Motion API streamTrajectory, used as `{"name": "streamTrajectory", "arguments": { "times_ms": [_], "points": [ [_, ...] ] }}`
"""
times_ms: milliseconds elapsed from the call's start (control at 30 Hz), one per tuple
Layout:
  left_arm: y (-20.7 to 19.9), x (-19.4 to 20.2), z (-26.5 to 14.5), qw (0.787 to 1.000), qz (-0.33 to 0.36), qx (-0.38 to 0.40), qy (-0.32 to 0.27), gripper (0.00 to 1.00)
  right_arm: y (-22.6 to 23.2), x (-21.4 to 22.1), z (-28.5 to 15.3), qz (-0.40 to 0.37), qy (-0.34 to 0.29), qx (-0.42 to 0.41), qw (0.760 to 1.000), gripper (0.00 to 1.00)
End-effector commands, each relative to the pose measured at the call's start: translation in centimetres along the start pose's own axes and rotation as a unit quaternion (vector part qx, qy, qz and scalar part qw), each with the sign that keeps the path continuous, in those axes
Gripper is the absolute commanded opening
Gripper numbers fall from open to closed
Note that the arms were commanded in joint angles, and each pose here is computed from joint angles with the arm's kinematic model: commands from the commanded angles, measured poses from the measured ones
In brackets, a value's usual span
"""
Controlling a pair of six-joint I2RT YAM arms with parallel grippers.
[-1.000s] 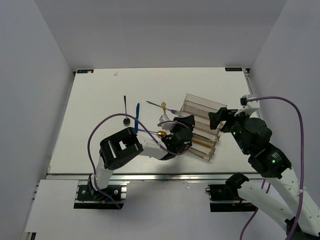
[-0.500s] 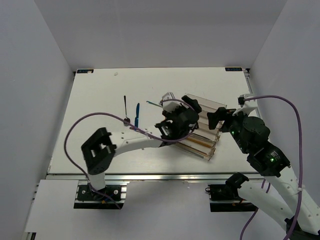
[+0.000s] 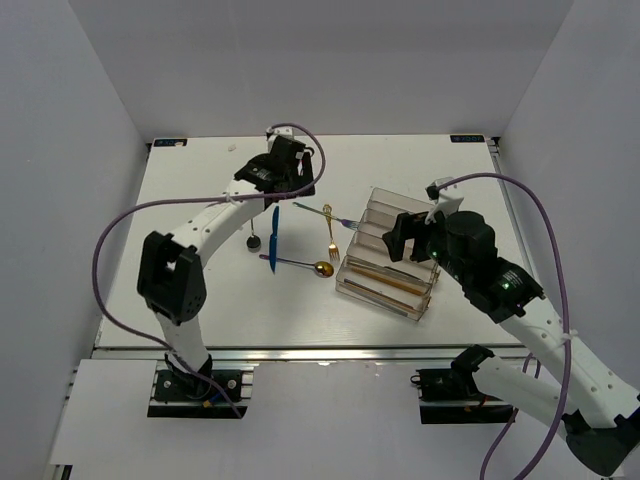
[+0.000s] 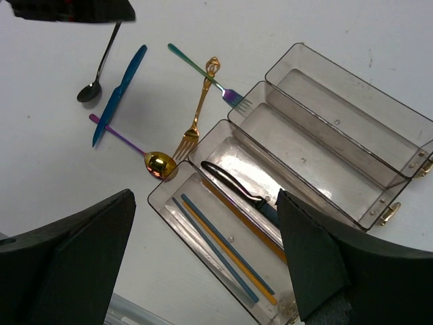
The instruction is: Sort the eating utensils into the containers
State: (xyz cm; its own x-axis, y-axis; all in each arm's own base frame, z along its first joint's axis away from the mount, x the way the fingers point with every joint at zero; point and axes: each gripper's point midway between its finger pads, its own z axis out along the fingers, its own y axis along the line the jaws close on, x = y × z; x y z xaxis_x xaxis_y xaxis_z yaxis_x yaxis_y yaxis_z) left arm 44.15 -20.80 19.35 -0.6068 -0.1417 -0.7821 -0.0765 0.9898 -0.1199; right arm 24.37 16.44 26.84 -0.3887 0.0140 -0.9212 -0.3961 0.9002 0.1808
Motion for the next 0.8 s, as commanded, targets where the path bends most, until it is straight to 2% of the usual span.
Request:
{"name": "streamTrajectory", "arguments": {
  "times_ms": [0,133,233,500,767],
  "points": [
    [0.5,4.8,1.0,0.987,0.096,0.048,0.122,0.98,1.5,-1.8,0.2,-0.004,-0.025,-0.036,0.999,0.89],
    [2.7,7.3,4.4,0.977,0.102,0.017,0.184,0.94,1.2,-1.2,0.3,-0.015,-0.012,-0.033,0.999,0.89],
    [3.9,8.4,5.7,0.975,0.099,0.002,0.2,0.92,1.0,-0.7,0.5,-0.022,-0.008,-0.031,0.999,0.89],
    [5.1,10.1,7.7,0.974,0.081,0.007,0.212,0.87,1.5,-0.4,0.8,-0.027,-0.001,-0.044,0.999,0.89],
    [5.9,12.4,9.0,0.969,0.062,0.02,0.237,0.72,1.7,0.0,1.0,-0.027,0.003,-0.048,0.998,0.89]
  ]
}}
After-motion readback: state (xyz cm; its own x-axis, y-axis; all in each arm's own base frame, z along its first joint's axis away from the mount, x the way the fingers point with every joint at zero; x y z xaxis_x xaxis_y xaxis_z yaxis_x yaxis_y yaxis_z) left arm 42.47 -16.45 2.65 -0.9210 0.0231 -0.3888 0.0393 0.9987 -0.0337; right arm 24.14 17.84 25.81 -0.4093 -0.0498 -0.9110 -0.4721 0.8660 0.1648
